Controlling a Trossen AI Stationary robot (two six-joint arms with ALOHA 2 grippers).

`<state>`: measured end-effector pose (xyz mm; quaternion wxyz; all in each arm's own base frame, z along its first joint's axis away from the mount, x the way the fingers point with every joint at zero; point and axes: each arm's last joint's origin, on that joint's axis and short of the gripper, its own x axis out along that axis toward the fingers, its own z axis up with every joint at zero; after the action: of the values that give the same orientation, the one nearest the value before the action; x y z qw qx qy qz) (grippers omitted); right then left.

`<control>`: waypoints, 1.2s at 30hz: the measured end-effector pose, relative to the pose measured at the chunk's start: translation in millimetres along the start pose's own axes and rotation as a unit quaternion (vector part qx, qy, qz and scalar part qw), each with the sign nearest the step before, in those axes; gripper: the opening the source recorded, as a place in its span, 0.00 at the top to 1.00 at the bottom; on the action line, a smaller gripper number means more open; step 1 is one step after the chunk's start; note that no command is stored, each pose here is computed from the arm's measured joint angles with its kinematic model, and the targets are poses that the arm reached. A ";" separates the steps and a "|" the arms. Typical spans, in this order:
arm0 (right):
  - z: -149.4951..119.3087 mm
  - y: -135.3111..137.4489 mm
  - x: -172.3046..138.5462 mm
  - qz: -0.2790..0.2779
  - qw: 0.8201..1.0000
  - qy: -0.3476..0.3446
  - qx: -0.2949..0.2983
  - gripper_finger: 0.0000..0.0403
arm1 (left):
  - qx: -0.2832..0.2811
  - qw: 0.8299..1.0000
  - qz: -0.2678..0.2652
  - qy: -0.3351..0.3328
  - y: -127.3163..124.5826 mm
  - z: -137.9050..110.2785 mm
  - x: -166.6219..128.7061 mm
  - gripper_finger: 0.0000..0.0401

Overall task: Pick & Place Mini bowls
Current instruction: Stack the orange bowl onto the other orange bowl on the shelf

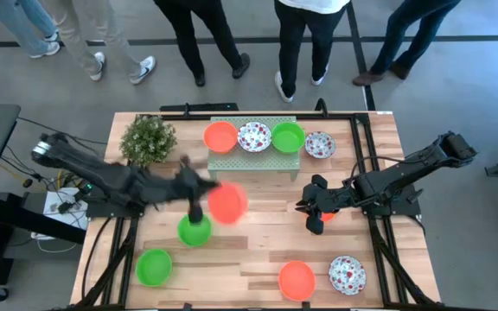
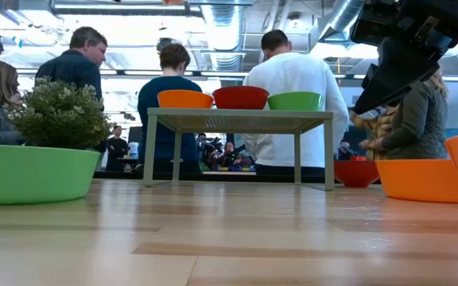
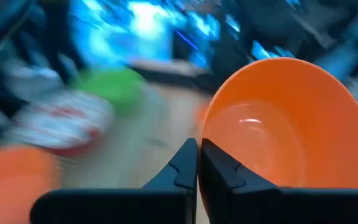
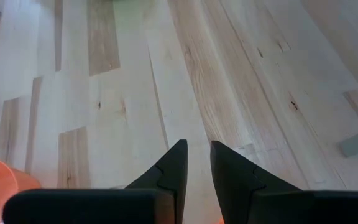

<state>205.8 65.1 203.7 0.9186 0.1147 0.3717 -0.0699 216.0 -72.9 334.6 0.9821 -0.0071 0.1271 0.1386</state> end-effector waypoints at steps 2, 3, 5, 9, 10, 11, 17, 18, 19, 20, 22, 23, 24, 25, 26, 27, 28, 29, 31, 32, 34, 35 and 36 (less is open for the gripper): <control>0.0 0.0 0.0 0.000 1.000 0.000 0.000 0.84 | -0.011 0.999 0.031 -0.028 22.5 11.8 -9.1 0.98; 0.0 0.0 0.0 0.000 1.000 0.000 0.000 0.84 | -0.020 0.998 0.049 -0.037 33.2 15.7 -12.2 0.98; 0.0 0.0 0.0 0.000 1.000 0.000 0.000 0.84 | -0.035 0.995 0.080 -0.045 51.5 20.0 -13.6 0.98; 0.0 0.0 0.0 0.000 1.000 0.000 0.000 0.84 | -0.045 0.993 0.109 -0.025 80.8 26.9 -6.5 0.98; 0.1 0.0 0.0 0.000 1.000 0.000 0.000 0.84 | -0.048 0.992 0.112 -0.018 87.2 30.5 -3.2 0.98; 0.1 0.0 0.0 0.000 1.000 -0.001 0.000 0.84 | -0.049 0.992 0.114 -0.006 93.0 33.1 0.6 0.98; 2.4 -4.0 1.2 -0.007 1.000 -0.003 -0.018 0.84 | -0.065 0.983 0.148 0.091 127.7 42.5 33.1 0.98; 2.8 -4.8 1.4 -0.009 1.000 -0.003 -0.016 0.84 | -0.066 0.979 0.156 0.110 133.6 42.0 38.3 0.98; 3.2 -5.7 1.7 -0.010 1.000 -0.003 -0.015 0.84 | -0.068 0.975 0.164 0.134 140.0 39.2 43.5 0.98; 3.5 -6.4 1.8 -0.012 1.000 -0.003 -0.014 0.84 | -0.070 0.970 0.171 0.156 146.3 36.1 48.3 0.98; 3.8 -7.6 2.1 -0.014 1.000 -0.003 -0.012 0.84 | -0.084 0.966 0.168 0.177 157.9 31.4 56.1 0.98; 3.8 -7.5 2.1 -0.014 1.000 -0.003 -0.012 0.84 | -0.093 0.965 0.164 0.183 163.7 29.5 58.7 0.98; 3.8 -7.5 2.1 -0.014 1.000 -0.003 -0.013 0.84 | -0.103 0.964 0.157 0.188 169.0 27.4 61.4 0.98; 3.7 -7.5 2.1 -0.014 1.000 -0.002 -0.013 0.84 | -0.112 0.963 0.154 0.193 173.9 25.4 64.0 0.98; 3.8 -7.5 2.1 -0.014 1.000 -0.003 -0.013 0.84 | -0.120 0.961 0.154 0.197 178.4 23.5 66.0 0.98; 3.7 -7.5 2.1 -0.014 1.000 -0.003 -0.013 0.84 | -0.126 0.958 0.158 0.202 182.6 21.5 67.8 0.98; 3.7 -7.5 2.1 -0.014 1.000 -0.002 -0.013 0.84 | -0.129 0.956 0.164 0.204 186.3 20.3 68.5 0.98; 3.7 -7.5 2.1 -0.014 1.000 -0.002 -0.013 0.84 | -0.132 0.955 0.169 0.206 189.8 19.3 68.8 0.98; 3.7 -7.5 2.1 -0.014 1.000 -0.002 -0.013 0.84 | -0.137 0.951 0.179 0.214 195.5 16.7 69.0 0.98; 3.7 -7.4 2.1 -0.014 1.000 -0.002 -0.013 0.84 | -0.139 0.948 0.182 0.220 197.3 15.2 68.7 0.98; 3.5 -7.1 2.0 -0.013 1.000 -0.002 -0.013 0.84 | -0.142 0.944 0.187 0.232 199.8 12.7 66.9 0.98; 3.5 -7.0 2.0 -0.013 1.000 -0.002 -0.013 0.84 | -0.143 0.943 0.188 0.235 200.4 12.0 66.4 0.98; 3.5 -7.0 2.0 -0.013 1.000 -0.002 -0.013 0.84 | -0.144 0.942 0.189 0.239 201.0 11.2 65.8 0.98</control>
<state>208.0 57.4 203.7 0.9198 0.0974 0.3721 -0.0773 224.8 138.7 333.1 0.8671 -0.1574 0.3356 0.3328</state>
